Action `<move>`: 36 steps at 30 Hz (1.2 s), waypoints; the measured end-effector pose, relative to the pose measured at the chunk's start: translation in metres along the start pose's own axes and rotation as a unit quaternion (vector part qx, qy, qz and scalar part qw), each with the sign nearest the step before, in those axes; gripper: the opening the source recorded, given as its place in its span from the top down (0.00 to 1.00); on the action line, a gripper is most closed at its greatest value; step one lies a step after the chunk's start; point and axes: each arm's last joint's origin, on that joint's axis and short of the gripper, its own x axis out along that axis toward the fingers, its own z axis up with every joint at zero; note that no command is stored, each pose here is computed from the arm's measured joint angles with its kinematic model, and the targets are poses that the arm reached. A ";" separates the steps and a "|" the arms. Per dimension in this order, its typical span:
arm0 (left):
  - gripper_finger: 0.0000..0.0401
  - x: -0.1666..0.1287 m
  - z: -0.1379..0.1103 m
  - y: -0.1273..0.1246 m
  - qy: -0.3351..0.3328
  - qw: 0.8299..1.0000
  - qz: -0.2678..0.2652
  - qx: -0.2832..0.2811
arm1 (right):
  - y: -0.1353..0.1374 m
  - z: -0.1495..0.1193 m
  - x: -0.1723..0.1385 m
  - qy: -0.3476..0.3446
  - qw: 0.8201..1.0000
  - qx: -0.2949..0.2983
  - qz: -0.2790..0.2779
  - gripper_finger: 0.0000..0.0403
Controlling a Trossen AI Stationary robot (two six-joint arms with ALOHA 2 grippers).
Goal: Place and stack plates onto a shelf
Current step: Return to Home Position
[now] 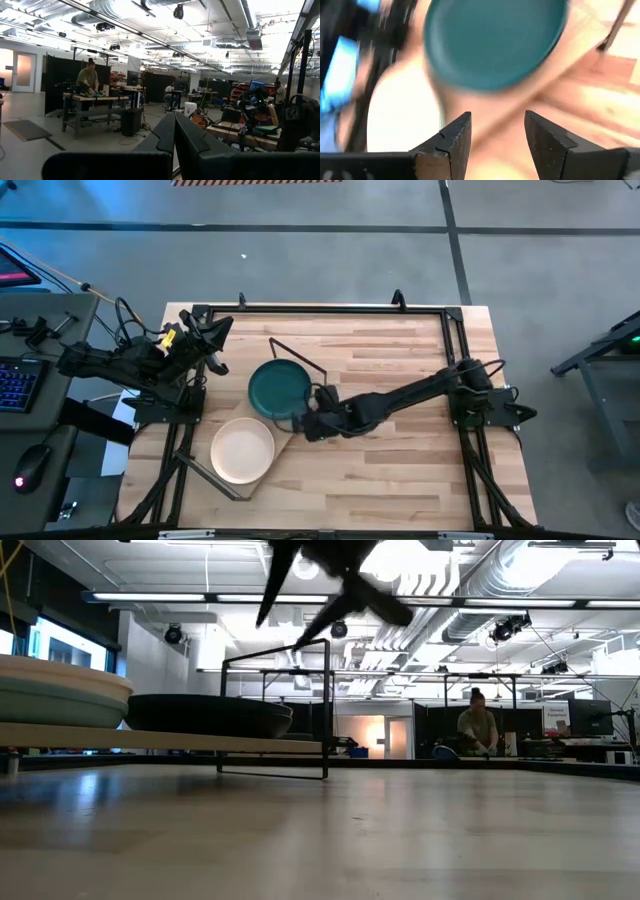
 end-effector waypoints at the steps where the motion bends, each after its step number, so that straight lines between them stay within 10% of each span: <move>1: 1.00 0.000 0.000 0.000 0.001 1.000 -0.001 0.000 | 0.001 0.000 -0.010 0.024 0.999 -0.032 0.008 0.59; 11: 1.00 -0.005 -0.010 -0.013 0.044 0.966 -0.233 -0.105 | -0.037 0.044 -0.114 0.130 0.957 -0.248 -0.079 0.59; 16: 1.00 -0.006 -0.017 -0.014 0.087 0.958 -0.233 -0.139 | -0.074 0.060 -0.148 0.134 0.937 -0.308 -0.096 0.59; 26: 1.00 -0.004 -0.016 -0.009 0.083 0.970 -0.128 -0.189 | -0.168 0.061 -0.158 0.067 0.957 -0.247 0.137 0.59; 36: 1.00 0.002 -0.025 -0.021 0.112 0.957 -0.180 -0.200 | -0.173 0.083 -0.166 -0.113 0.912 -0.210 0.334 0.59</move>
